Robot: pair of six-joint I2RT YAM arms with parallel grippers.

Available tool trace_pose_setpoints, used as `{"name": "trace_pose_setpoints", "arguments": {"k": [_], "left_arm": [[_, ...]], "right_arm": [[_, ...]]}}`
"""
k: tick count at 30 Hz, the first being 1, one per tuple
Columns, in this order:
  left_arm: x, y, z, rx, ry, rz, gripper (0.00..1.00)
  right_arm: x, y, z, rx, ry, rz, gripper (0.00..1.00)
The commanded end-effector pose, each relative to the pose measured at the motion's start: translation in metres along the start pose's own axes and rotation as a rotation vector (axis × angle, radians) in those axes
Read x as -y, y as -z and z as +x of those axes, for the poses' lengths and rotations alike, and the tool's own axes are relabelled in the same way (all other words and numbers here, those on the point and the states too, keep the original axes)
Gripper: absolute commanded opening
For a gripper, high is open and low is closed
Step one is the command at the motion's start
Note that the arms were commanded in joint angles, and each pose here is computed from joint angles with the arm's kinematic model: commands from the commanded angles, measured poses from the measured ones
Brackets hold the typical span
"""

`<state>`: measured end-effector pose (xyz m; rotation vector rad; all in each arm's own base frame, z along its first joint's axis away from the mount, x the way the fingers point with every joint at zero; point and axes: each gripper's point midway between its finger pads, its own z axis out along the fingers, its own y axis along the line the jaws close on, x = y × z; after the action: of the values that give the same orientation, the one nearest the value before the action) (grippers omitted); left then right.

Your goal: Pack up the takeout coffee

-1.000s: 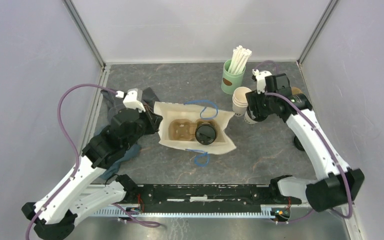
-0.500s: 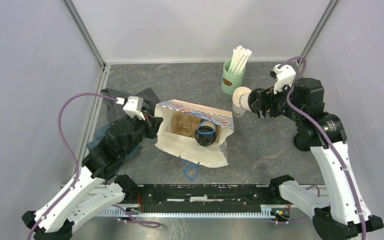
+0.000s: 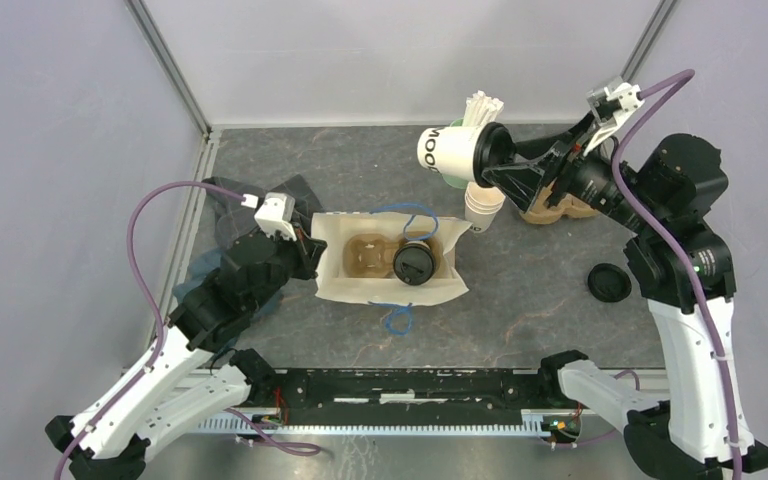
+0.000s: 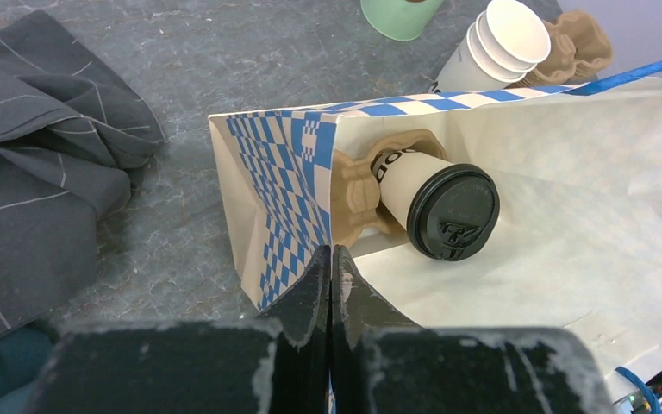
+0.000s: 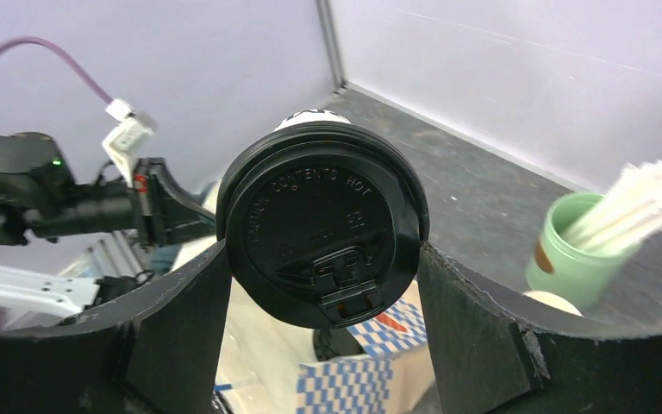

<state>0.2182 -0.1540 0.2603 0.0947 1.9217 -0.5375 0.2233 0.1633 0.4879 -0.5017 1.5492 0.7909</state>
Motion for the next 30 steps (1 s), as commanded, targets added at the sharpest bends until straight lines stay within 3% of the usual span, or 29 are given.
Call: {"name": "trace_pose_setpoints", "arguments": {"k": [1,8,16,30], "left_arm": [[0.003,0.006,-0.018,0.039,0.051,-0.009,0.02],[0.002,0.005,-0.015,0.021,0.058,-0.022,0.02],[-0.001,0.003,-0.011,0.003,0.077,-0.044,0.02],[0.002,-0.003,-0.013,0.034,0.072,-0.031,0.02]], "right_arm": [[-0.026,-0.012,-0.014,0.046,-0.058,-0.155,0.66],[-0.084,-0.050,0.013,-0.042,-0.083,-0.293,0.64],[-0.112,-0.070,0.059,-0.194,0.013,-0.282,0.64],[-0.128,-0.083,0.163,-0.518,0.520,-0.130,0.64]]}}
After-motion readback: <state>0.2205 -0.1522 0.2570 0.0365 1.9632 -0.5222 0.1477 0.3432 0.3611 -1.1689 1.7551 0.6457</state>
